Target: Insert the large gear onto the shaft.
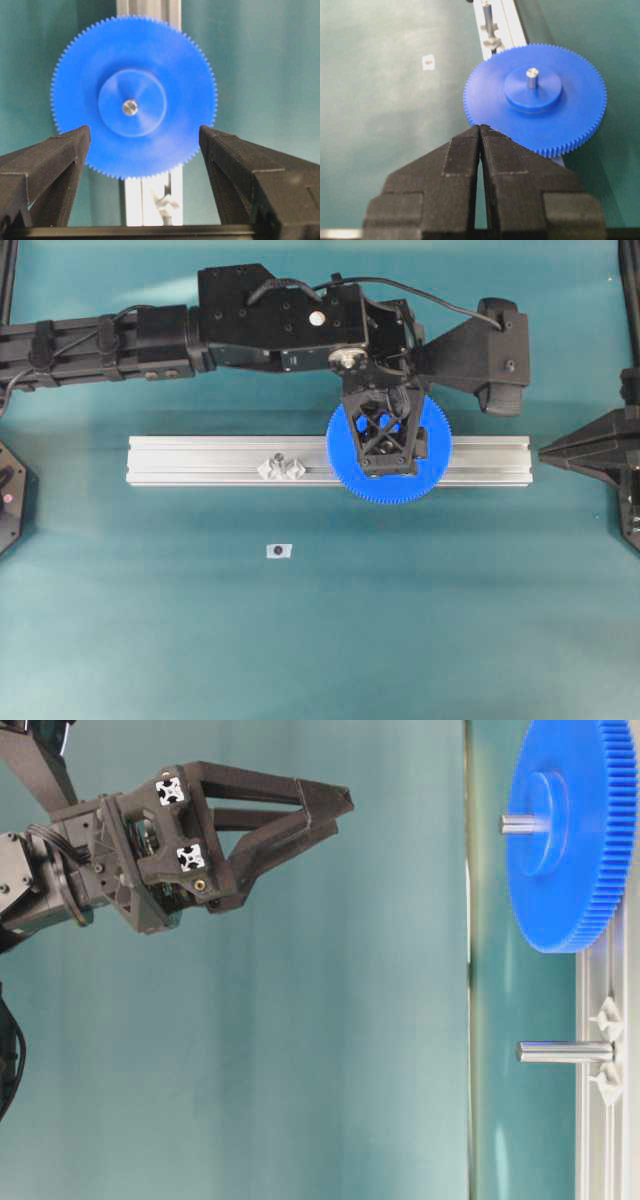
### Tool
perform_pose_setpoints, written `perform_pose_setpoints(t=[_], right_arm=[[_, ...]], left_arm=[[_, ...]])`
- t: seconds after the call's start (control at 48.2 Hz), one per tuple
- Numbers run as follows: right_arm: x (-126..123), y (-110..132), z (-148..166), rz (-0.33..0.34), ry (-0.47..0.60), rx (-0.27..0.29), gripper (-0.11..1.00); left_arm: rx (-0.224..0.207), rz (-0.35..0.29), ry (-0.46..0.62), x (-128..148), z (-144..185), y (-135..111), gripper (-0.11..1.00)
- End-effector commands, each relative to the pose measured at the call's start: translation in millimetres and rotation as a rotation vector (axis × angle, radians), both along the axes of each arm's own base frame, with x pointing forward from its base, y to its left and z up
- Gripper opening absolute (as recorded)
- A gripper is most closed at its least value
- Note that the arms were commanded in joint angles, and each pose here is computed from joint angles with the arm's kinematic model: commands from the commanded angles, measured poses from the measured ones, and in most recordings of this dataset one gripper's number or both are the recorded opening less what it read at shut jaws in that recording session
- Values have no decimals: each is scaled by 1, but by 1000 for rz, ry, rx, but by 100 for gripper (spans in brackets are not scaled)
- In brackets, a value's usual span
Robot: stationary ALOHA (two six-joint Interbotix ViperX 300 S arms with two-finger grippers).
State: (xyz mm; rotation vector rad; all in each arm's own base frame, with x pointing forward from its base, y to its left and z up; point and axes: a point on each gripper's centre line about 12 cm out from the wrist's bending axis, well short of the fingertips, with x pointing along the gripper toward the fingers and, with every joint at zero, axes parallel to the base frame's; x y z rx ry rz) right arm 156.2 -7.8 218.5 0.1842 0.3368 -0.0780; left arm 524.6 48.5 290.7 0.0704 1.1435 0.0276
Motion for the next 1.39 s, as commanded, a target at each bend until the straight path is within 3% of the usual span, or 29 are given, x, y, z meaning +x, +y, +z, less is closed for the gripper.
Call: perform_pose_setpoints(t=[0.0,1.369], right_arm=[[2,0,3,-5,-7,8,8],[1,0,-2,-5,6,10,8]], left_arm=[[5,-2,-72,-5,31,-1,84],[2,-18,-60,-7,35,-11,84]])
